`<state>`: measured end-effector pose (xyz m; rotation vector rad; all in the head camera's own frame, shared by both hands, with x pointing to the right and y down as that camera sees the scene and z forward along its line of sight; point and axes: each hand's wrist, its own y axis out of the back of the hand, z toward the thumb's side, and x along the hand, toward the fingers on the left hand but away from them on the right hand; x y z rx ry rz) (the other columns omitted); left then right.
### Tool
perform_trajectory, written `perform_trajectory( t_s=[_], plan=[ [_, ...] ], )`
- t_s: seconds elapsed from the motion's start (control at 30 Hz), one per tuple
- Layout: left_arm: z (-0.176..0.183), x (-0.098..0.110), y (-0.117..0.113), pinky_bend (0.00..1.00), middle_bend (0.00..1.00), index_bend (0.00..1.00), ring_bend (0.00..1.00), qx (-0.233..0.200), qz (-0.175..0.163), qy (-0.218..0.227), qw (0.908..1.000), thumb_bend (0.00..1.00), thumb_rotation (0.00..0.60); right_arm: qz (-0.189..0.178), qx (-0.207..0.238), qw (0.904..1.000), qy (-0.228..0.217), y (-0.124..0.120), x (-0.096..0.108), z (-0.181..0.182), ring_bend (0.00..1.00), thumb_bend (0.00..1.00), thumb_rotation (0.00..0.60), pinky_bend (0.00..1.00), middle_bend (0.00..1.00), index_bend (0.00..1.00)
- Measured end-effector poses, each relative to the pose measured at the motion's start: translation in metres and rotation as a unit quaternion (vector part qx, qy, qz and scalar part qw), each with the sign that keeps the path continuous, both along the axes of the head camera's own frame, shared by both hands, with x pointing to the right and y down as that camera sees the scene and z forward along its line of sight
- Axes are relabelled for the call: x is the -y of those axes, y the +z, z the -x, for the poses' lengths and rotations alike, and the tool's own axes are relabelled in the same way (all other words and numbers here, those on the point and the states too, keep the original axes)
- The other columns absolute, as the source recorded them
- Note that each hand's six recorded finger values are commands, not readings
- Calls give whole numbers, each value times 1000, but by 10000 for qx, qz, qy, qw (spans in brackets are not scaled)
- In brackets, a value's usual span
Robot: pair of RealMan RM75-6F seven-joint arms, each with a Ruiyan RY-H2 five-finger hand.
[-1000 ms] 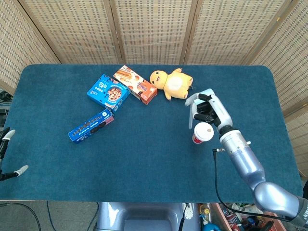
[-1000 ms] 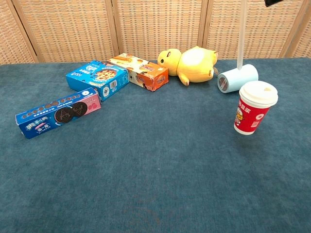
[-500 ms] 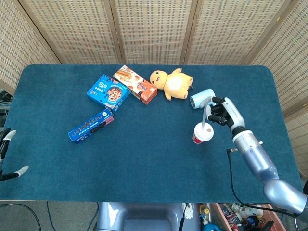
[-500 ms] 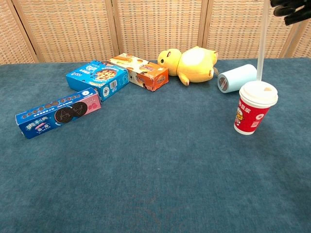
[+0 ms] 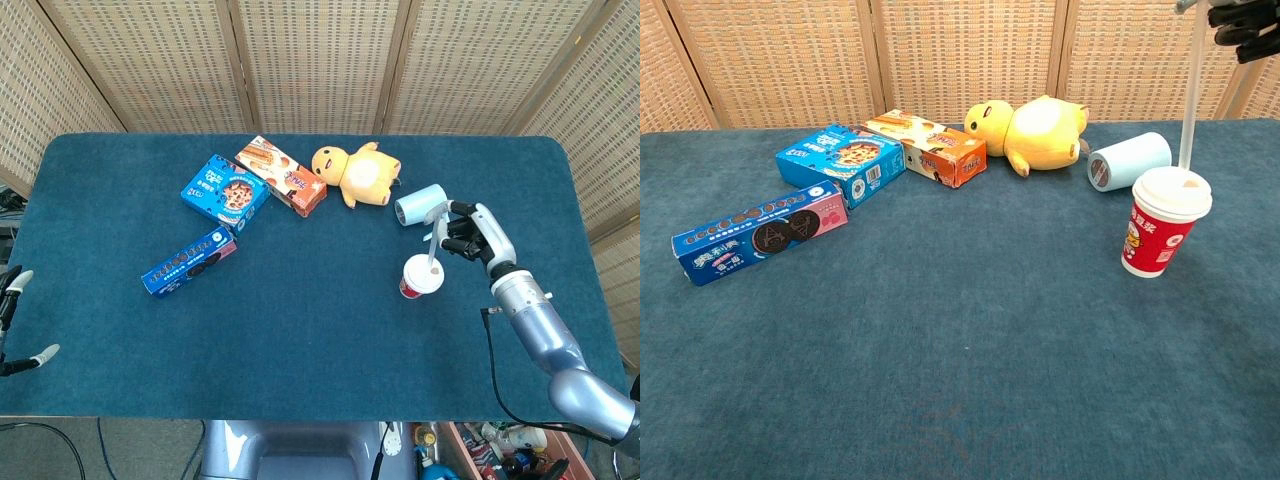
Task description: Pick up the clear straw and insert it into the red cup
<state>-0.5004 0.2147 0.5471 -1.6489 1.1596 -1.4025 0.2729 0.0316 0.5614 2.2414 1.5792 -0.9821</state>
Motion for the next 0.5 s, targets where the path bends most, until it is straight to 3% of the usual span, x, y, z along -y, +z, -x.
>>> perform_trajectory(
  t_s=[0.5],
  plan=[
    [-1, 0, 1, 0, 0, 0, 0, 9, 20, 7, 10000, 102, 600, 90, -139, 9998, 53, 10, 0, -13, 836, 691, 600, 1000, 969, 767]
  ],
)
